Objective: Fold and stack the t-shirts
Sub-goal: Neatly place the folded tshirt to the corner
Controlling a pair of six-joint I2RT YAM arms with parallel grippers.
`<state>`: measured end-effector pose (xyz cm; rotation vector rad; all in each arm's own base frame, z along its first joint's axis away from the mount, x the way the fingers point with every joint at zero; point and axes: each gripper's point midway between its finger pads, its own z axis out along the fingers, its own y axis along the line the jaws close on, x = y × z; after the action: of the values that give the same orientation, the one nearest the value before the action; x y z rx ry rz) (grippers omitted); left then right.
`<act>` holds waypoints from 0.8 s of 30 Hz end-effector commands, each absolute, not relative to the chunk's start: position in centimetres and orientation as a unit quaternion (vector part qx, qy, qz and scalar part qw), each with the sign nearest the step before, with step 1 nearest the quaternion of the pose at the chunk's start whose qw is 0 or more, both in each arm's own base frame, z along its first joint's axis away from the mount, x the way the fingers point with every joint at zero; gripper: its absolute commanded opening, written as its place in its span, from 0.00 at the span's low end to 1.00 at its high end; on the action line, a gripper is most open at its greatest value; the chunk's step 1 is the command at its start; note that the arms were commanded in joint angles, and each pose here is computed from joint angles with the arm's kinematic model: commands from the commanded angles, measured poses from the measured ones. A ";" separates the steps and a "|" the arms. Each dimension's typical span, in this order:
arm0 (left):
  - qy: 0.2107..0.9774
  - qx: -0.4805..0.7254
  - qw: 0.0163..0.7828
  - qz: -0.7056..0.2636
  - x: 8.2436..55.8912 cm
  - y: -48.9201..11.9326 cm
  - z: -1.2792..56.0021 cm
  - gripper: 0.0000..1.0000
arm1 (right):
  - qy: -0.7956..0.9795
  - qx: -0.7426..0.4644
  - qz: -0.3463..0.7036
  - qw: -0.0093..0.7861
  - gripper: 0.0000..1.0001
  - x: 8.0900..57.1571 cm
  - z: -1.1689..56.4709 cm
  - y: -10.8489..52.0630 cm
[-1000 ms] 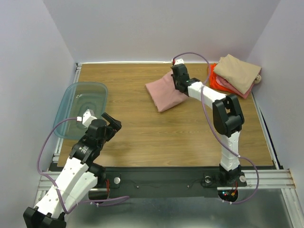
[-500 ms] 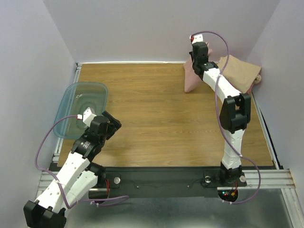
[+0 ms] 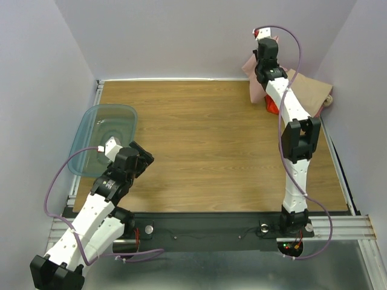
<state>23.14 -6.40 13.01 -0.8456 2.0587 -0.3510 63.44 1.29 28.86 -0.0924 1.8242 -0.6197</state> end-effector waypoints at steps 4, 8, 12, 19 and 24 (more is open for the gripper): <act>0.812 -0.346 0.449 -0.139 23.8 -6.0 14.8 0.98 | 0.724 0.043 -0.271 0.633 0.00 61.6 37.2 -4.4; 0.812 -0.346 0.448 -0.138 23.8 -6.0 14.6 0.98 | 0.719 0.093 -0.266 0.635 0.00 60.2 38.0 -8.2; 0.815 -0.345 0.446 -0.136 23.9 -6.1 14.4 0.98 | 0.714 0.149 -0.257 0.635 0.00 59.1 38.2 -12.0; 0.816 -0.345 0.445 -0.133 24.0 -6.1 14.4 0.98 | 0.722 0.254 -0.191 0.615 0.00 57.1 34.9 -18.9; 0.815 -0.345 0.447 -0.130 24.1 -6.0 14.4 0.98 | 0.760 0.263 -0.127 0.580 0.01 57.0 29.1 -19.8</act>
<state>23.22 -6.31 12.36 -0.8497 2.0804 -0.3222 57.24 -20.32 29.41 0.5563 1.7981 -0.4646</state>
